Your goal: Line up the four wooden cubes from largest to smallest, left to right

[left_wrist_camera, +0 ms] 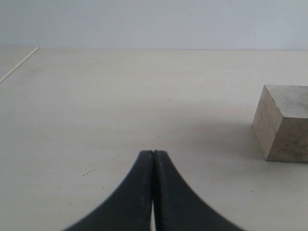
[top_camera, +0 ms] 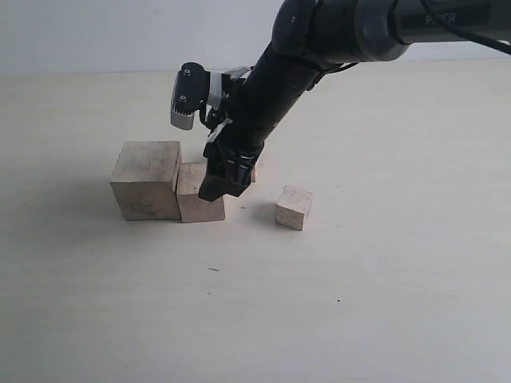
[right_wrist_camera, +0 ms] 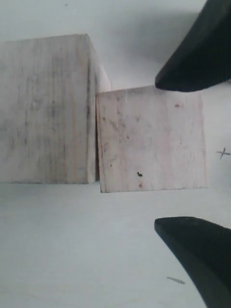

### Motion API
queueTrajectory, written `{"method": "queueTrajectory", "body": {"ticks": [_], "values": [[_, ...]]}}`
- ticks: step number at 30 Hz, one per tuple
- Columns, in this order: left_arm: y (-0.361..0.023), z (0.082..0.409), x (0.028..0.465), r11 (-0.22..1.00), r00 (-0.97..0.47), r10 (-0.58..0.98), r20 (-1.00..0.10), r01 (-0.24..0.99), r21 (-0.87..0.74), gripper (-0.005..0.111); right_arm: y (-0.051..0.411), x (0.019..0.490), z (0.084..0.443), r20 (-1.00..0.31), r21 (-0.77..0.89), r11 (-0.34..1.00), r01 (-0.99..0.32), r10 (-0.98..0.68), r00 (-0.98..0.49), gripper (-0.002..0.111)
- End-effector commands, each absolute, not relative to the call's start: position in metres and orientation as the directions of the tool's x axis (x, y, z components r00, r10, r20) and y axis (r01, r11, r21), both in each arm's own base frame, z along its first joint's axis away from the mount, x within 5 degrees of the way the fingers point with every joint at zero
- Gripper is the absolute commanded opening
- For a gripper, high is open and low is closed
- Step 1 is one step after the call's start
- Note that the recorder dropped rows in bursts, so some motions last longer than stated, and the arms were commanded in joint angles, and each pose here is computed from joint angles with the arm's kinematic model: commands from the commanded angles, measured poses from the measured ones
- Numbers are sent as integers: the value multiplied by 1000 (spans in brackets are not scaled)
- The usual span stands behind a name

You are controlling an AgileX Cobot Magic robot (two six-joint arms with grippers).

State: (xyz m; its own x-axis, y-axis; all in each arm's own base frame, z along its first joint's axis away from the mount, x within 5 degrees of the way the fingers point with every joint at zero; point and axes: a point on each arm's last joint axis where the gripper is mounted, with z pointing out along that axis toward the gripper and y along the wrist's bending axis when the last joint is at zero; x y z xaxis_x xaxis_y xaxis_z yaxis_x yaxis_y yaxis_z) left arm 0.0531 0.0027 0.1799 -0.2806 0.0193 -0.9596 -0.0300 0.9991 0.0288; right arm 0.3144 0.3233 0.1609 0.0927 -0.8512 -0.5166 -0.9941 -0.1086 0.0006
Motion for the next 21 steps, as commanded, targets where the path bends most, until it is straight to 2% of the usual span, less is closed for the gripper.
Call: {"method": "queueTrajectory", "body": {"ticks": [1,21], "values": [[2,181,53,1000,-269,7,-963,-24,14,0,324,315,164,-532,5,-105,-994,-843,86,69],[2,181,53,1000,-269,7,-963,-24,14,0,329,325,150,-556,-49,-51,-997,-828,70,69]]}}
